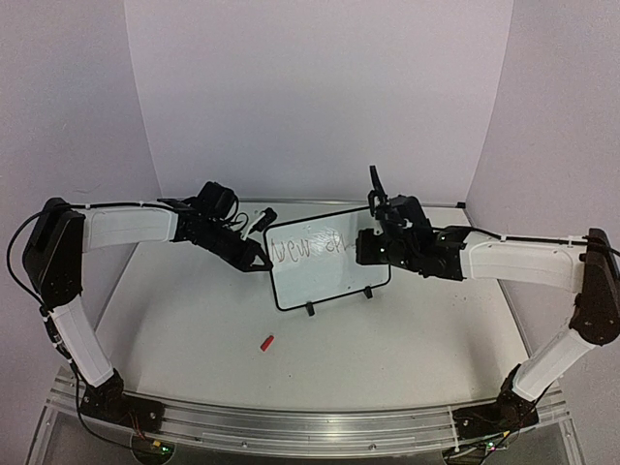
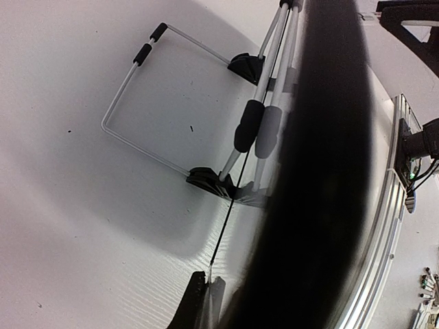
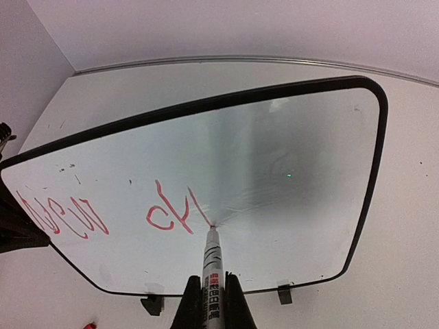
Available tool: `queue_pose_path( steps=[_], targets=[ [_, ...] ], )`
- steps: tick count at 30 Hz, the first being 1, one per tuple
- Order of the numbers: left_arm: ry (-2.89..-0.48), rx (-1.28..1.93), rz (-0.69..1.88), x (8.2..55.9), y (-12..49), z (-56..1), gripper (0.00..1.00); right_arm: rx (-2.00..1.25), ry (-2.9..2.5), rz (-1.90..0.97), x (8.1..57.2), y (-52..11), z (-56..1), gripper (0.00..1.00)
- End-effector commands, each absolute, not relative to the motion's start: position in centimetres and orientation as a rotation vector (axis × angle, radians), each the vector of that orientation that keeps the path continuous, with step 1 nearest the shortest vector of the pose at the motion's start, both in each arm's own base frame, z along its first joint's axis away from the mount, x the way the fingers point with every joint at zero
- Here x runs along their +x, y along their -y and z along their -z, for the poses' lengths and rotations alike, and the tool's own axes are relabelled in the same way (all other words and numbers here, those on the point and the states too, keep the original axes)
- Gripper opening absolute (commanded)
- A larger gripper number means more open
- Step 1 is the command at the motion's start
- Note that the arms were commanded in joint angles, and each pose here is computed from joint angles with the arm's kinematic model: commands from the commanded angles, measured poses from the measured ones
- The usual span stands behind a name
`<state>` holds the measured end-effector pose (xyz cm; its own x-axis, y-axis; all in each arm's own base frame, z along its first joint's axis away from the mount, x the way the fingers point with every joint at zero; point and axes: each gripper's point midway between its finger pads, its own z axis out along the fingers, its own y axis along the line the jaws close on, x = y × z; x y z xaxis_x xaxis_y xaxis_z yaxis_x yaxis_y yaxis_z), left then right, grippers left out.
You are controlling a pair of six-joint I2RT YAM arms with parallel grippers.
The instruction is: Write a sentence on the whiteboard
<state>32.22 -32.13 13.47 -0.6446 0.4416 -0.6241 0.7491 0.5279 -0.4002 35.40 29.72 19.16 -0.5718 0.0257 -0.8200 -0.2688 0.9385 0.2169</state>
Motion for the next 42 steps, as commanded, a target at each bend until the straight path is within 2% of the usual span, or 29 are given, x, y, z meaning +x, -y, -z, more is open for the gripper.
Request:
queue_pose_path(
  steps=[1,10,27,42],
  targets=[
    [-2.284,0.999,0.881,32.4,32.5,-14.7,0.0,-0.132,-2.09,-0.437,35.5,-29.3,-21.8,0.0],
    [-2.286,0.998,0.876,32.4,32.4,-14.7,0.0,-0.126,-2.031,-0.495,34.9,-28.5,-25.0,0.0],
    [-2.289,1.0,0.876,32.4,32.5,-14.6,0.0,-0.104,-2.075,-0.557,36.2,-28.0,-23.1,0.0],
    [-2.289,1.0,0.875,32.4,32.5,-14.6,0.0,-0.07,-2.08,-0.493,37.3,-27.7,-22.3,0.0]
  ],
)
